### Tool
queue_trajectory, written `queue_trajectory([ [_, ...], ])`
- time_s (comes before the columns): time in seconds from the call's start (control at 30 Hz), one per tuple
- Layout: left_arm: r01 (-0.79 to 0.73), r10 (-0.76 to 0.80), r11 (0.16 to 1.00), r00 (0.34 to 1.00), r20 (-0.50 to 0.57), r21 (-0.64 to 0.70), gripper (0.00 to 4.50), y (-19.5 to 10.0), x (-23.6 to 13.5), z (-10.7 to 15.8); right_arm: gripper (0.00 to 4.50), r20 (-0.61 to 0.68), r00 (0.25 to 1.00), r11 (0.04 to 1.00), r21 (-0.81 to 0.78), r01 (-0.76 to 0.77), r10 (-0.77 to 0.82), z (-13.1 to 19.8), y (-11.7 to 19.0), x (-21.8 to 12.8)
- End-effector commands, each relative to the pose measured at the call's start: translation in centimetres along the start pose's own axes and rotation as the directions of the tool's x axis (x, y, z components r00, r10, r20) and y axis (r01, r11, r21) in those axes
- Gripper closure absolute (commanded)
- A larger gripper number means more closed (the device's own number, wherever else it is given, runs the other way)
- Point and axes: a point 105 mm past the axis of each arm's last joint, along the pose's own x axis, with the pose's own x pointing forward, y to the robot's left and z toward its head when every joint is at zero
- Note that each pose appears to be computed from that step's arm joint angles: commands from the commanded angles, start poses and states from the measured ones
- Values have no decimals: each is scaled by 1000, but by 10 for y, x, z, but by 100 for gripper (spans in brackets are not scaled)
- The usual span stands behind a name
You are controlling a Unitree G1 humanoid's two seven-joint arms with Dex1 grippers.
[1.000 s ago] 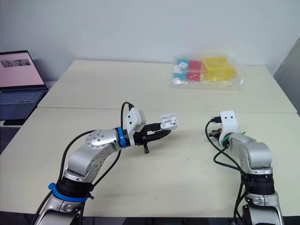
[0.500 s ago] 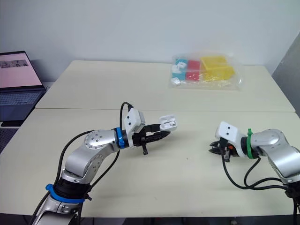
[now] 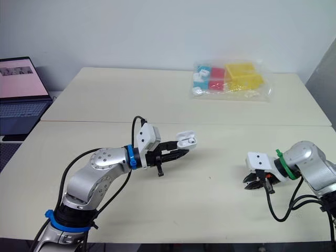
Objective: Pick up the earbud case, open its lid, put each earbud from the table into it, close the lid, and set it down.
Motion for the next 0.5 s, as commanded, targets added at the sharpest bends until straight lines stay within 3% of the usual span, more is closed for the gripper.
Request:
queue_trajectory([
  [0.03,-4,2,999,999,40,41,373,-3,-3,15,405,-22,1000,1000,-18,-3,2,-2,-3,-5],
  [0.17,-5,4,999,999,38,38,373,-4,-3,15,405,-25,1000,1000,-27,11,-12,-6,-5,-3],
  [0.5,-9,8,999,999,35,34,373,-2,-3,13,91,-6,1000,996,-84,28,-29,2,-7,-15],
])
